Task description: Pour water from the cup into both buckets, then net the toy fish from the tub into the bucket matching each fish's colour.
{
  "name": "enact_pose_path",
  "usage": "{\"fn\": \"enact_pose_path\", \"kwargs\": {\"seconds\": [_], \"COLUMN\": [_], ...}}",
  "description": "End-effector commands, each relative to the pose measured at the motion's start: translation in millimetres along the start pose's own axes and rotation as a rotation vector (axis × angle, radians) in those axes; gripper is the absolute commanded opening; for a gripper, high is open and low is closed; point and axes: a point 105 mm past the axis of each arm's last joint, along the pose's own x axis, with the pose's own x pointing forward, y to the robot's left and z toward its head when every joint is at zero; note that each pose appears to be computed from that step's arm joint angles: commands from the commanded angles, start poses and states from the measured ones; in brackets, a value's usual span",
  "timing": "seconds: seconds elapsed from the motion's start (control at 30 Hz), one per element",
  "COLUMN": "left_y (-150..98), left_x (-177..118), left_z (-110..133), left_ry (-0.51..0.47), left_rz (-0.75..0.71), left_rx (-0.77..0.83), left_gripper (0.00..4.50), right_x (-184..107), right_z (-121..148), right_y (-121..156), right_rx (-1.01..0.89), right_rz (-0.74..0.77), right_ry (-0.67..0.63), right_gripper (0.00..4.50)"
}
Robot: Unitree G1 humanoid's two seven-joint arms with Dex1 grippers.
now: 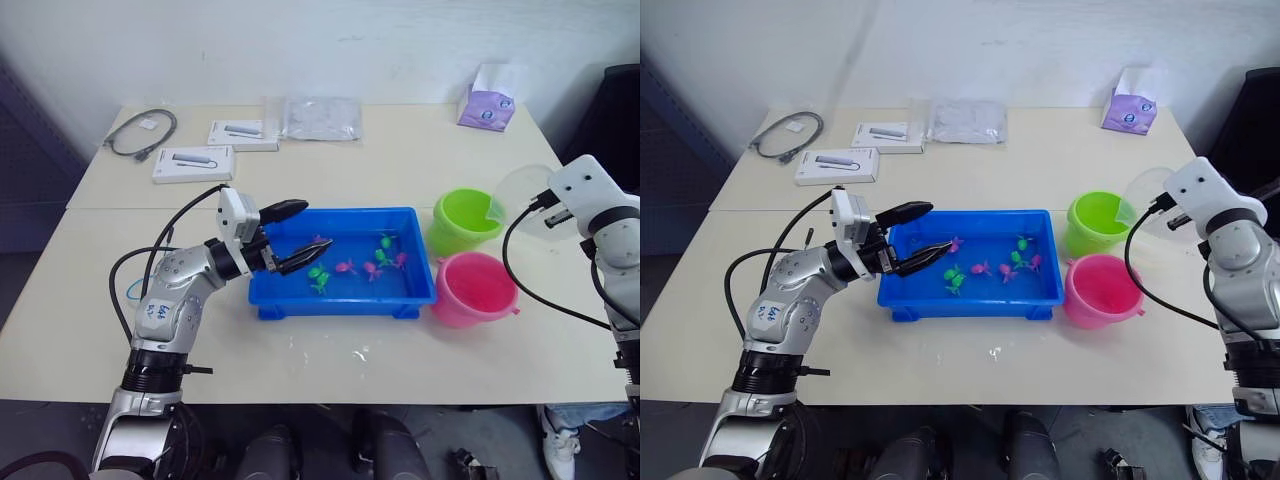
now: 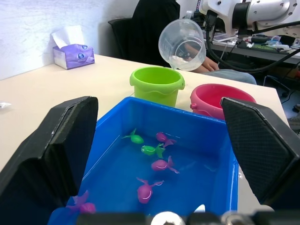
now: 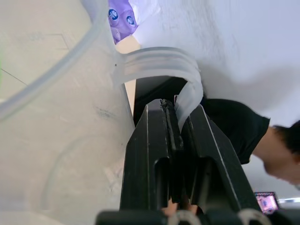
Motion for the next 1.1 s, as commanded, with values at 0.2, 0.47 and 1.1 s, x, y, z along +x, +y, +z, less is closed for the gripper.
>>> {"fn": "enact_pose_path", "kwargs": {"seconds": [0.2, 0.47, 1.1], "left_y": [-2, -6, -5], "left_x": [0, 3, 1], "left_z": [4, 2, 5], "left_ry": [0.003, 0.004, 0.006], "left_rz": [-0.002, -0.008, 0.012], "left_rx": [0.049, 0.051, 0.085], "left_gripper": [4.5, 4.5, 4.5], "right_x": [2, 4, 4], "right_z": [25, 37, 52], "right_y": [-29, -34, -41], "right_rx": [-0.188, -0.311, -0.444], "right_rz": [-0.139, -0.202, -0.309], "right_ry": [-0.096, -0.145, -0.276], "right_gripper": [0.03, 0.03, 0.03]}}
